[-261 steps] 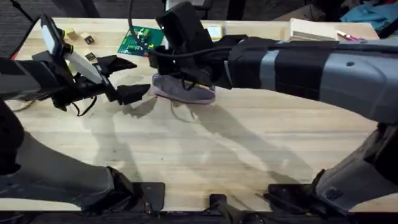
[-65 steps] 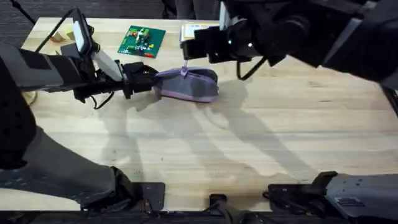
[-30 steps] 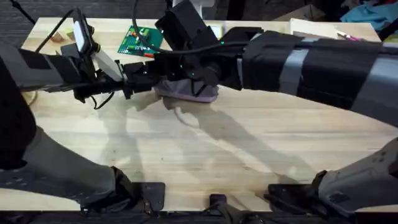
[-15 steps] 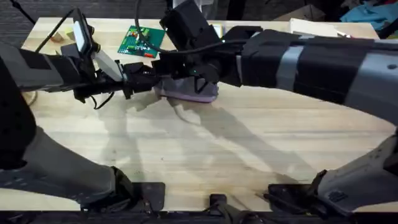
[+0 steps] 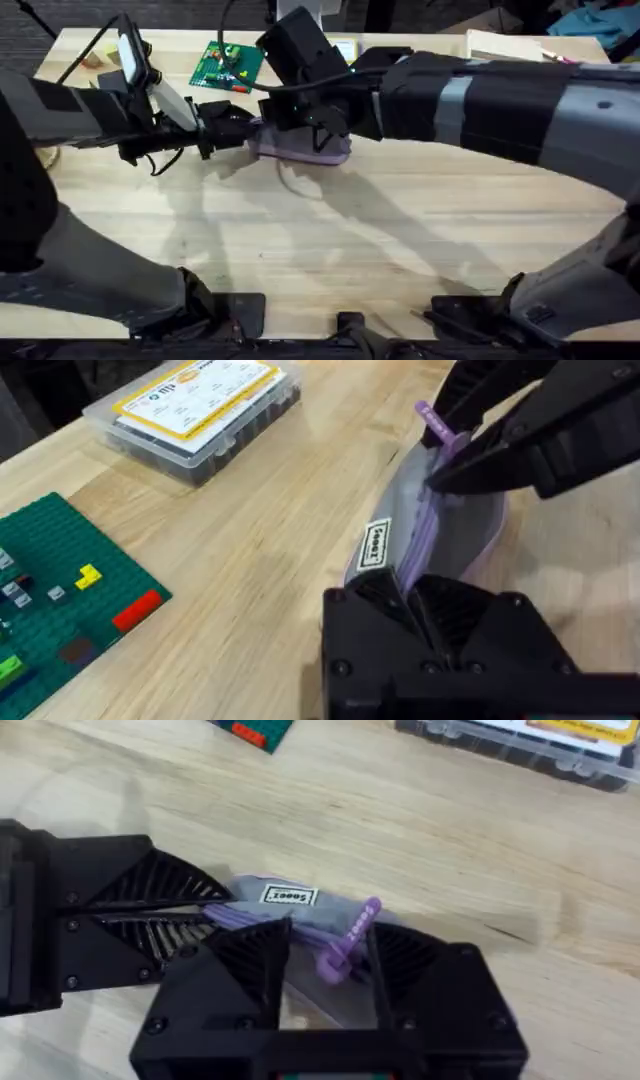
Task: Unzip the bag, pick up the pens from the table one at a time and place them inside, then zip the bag closed.
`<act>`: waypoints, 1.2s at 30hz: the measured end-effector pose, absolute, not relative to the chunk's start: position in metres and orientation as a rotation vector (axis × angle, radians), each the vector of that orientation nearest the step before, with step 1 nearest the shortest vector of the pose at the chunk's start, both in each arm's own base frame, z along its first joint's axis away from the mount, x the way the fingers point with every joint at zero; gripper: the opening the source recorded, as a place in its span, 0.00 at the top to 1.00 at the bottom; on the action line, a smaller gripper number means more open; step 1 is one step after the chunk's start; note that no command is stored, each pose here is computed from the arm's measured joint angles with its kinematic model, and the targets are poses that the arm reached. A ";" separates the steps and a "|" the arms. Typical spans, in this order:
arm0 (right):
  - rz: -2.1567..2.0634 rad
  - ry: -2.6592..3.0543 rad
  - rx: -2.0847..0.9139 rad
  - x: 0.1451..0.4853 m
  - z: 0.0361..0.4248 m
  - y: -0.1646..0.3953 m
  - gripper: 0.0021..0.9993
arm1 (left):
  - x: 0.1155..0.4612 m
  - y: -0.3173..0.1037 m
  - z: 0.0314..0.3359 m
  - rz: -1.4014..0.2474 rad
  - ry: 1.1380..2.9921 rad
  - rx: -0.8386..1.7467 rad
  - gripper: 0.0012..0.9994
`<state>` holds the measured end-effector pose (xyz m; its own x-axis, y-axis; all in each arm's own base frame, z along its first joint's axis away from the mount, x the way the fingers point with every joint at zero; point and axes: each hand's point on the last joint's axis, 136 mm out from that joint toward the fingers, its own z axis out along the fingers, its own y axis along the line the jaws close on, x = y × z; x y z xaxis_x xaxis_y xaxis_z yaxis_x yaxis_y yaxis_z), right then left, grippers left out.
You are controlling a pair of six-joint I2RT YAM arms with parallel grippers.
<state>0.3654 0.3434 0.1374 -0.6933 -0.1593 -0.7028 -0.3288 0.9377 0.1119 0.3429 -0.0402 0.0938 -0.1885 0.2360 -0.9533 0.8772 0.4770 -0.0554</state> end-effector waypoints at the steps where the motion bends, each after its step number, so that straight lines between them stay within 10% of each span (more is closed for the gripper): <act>1: 0.296 2.344 -0.343 0.365 0.137 0.343 0.57 | 0.343 -0.040 0.094 -0.780 1.696 0.961 0.96; 10: 0.295 2.343 -0.347 0.365 0.138 0.344 0.96 | 0.343 -0.040 0.094 -0.781 1.698 0.961 0.96; 36: -0.035 2.511 -0.230 0.377 0.122 0.240 0.97 | 0.343 -0.041 0.094 -0.783 1.696 0.961 0.96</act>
